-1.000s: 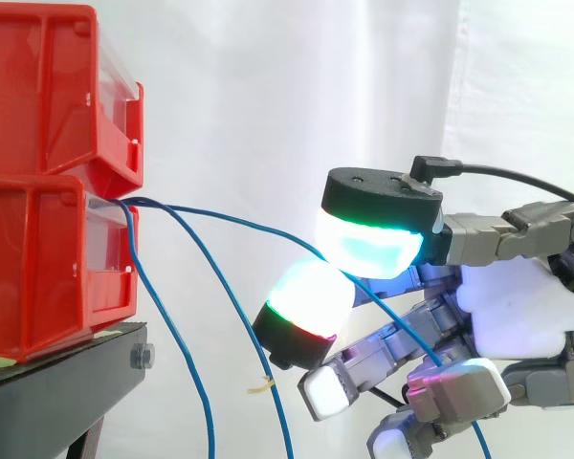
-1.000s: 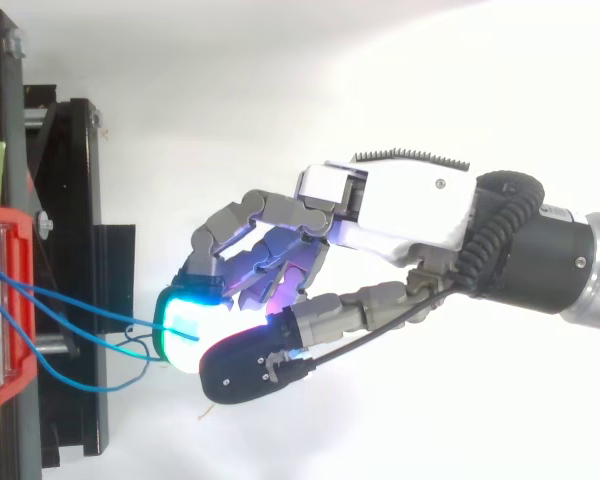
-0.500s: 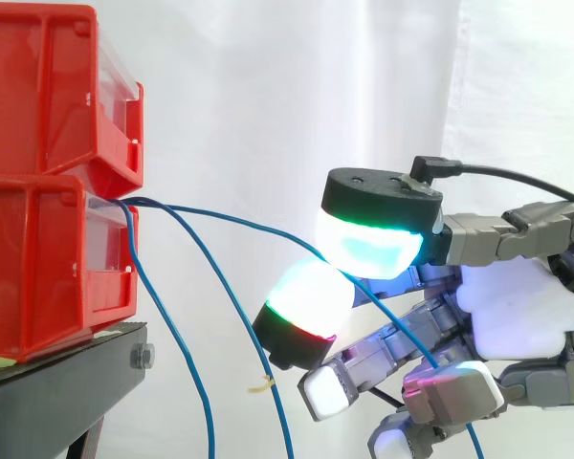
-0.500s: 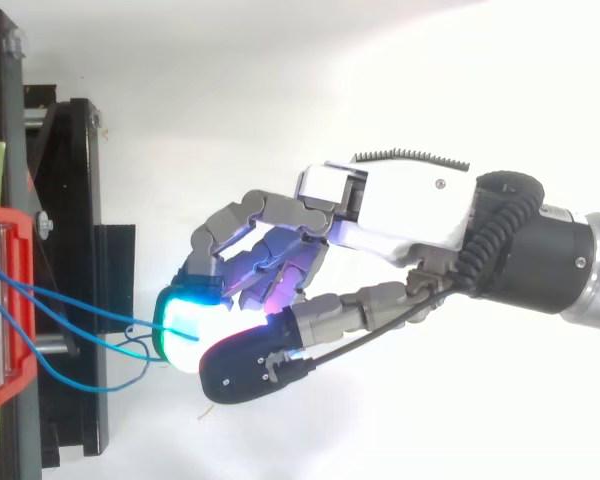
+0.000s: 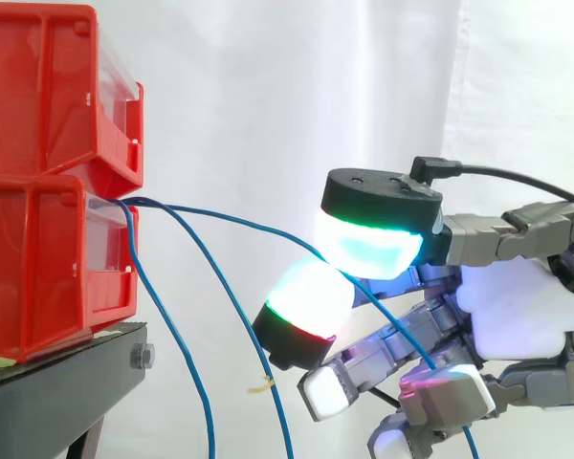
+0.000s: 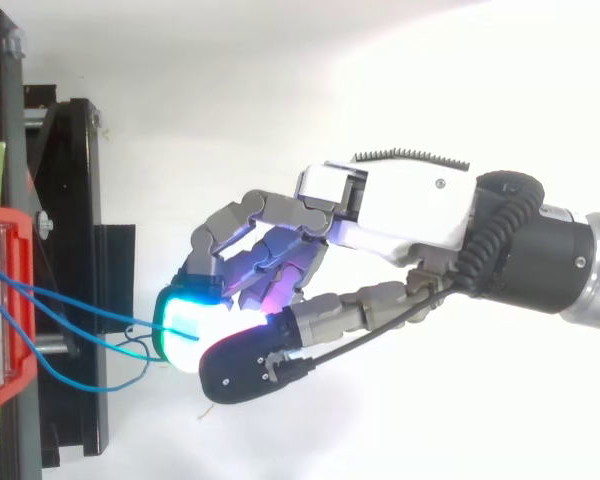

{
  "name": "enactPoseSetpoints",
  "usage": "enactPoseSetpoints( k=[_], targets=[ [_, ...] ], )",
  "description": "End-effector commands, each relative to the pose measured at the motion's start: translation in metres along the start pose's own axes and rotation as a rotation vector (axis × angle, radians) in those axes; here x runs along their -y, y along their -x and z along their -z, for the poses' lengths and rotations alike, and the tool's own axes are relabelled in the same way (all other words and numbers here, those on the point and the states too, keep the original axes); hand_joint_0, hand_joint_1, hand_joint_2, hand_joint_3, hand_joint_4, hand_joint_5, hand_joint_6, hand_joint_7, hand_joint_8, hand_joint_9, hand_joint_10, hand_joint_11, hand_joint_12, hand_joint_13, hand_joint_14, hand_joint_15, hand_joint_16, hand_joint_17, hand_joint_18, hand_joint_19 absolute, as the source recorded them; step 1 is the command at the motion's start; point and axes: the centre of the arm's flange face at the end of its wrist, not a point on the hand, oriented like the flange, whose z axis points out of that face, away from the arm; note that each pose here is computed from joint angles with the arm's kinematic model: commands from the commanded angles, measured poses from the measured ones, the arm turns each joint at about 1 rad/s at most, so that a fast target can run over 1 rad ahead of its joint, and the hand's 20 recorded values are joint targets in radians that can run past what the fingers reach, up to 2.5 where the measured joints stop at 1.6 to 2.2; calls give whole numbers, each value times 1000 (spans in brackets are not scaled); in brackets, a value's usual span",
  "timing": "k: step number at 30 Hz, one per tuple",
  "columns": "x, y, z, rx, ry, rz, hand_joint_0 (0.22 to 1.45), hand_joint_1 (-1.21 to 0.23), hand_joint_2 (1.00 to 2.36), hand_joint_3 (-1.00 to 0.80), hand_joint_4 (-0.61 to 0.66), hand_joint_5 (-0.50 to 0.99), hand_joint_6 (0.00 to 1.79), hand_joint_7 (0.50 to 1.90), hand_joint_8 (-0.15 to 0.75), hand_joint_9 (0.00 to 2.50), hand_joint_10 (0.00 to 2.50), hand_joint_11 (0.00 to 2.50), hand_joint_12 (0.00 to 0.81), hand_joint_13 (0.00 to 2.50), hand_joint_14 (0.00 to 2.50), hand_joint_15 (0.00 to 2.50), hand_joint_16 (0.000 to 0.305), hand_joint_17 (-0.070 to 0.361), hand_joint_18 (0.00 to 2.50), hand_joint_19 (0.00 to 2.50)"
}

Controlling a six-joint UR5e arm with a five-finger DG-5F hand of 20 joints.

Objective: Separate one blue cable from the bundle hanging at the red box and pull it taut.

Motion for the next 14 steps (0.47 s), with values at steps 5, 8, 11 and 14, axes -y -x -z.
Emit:
enactPoseSetpoints(
  k=[5,8,11,14],
  targets=[
    [1,0,0,0,-1,1,688,-781,1013,-215,42,-197,913,966,338,773,12,642,382,1248,25,929,54,122,756,572],
    [-1,0,0,0,1,-1,688,-781,1014,-215,49,-197,913,964,337,771,14,647,380,1247,24,922,54,122,756,564],
    [0,0,0,0,0,0,689,-781,1013,-218,45,-197,912,970,339,768,15,644,382,1242,25,930,54,122,755,564],
    [0,0,0,0,0,0,689,-780,1013,-219,50,-197,912,975,337,767,15,647,382,1240,25,921,54,122,754,565]
  ],
)
